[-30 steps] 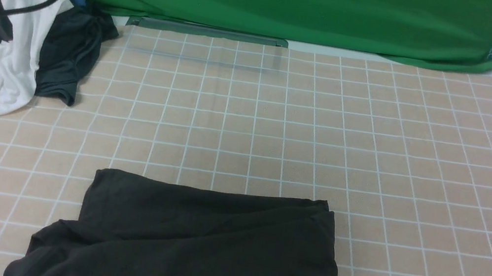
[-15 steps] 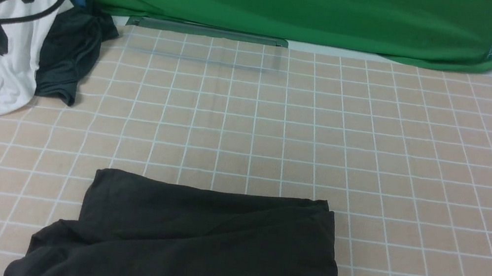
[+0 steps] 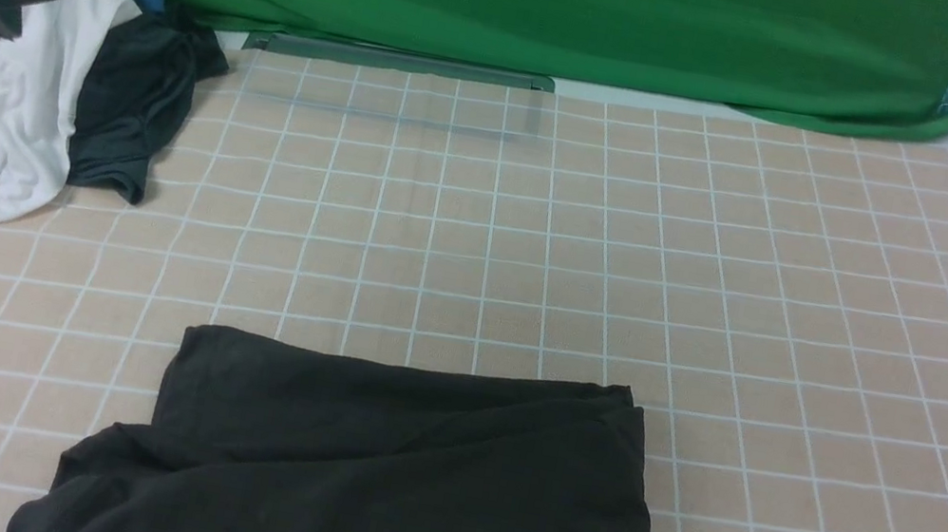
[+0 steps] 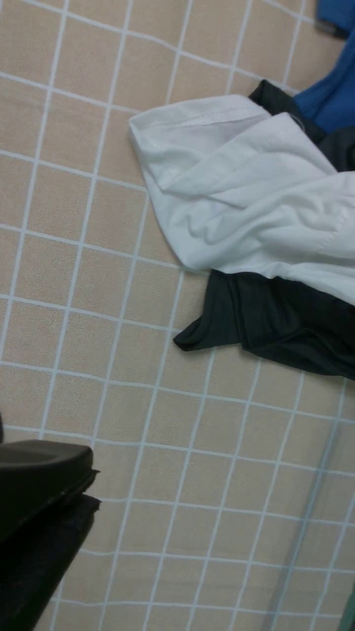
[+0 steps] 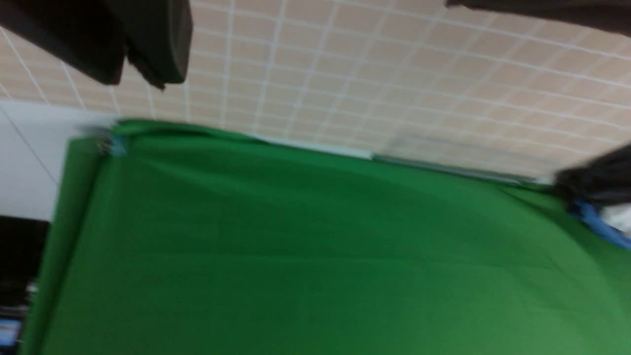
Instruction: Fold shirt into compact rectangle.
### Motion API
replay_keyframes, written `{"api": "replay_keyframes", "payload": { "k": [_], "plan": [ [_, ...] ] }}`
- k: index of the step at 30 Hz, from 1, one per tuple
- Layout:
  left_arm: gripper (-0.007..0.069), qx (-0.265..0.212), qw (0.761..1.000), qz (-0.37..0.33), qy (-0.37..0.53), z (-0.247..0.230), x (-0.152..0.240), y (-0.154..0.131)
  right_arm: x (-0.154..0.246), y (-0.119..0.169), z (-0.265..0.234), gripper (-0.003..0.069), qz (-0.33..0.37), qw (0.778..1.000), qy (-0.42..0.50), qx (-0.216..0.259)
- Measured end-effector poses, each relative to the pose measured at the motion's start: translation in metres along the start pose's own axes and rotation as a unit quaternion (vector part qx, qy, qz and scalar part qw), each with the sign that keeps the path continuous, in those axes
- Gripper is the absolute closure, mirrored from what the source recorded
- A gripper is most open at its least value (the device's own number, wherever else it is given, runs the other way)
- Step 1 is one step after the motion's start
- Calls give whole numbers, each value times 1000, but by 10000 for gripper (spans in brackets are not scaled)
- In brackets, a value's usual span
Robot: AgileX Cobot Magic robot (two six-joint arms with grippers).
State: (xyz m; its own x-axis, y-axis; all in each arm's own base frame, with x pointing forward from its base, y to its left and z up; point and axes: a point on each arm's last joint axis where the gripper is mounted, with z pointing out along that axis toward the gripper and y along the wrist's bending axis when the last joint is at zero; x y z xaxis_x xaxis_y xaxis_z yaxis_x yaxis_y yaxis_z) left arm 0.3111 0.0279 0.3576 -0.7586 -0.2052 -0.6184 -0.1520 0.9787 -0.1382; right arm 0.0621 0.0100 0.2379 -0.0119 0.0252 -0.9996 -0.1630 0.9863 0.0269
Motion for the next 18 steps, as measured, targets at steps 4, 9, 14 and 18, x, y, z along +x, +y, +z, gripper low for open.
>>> {"api": "replay_keyframes", "payload": {
  "k": [4, 9, 14, 18],
  "plan": [
    [591, -2, 1000, 6, 0, 0, 0, 0, 37, -8, -4, 500, 2, 998, 33, 59],
    [591, -4, 1000, 9, 4, 0, 1, 1, 47, -12, -8, 487, 6, 994, 64, 90],
    [591, -4, 1000, 21, 8, 0, 1, 1, 48, -13, -8, 476, 8, 992, 70, 101],
    [591, -4, 999, 31, 11, 0, 2, 1, 48, -13, -8, 468, 8, 992, 71, 104]
  ]
}}
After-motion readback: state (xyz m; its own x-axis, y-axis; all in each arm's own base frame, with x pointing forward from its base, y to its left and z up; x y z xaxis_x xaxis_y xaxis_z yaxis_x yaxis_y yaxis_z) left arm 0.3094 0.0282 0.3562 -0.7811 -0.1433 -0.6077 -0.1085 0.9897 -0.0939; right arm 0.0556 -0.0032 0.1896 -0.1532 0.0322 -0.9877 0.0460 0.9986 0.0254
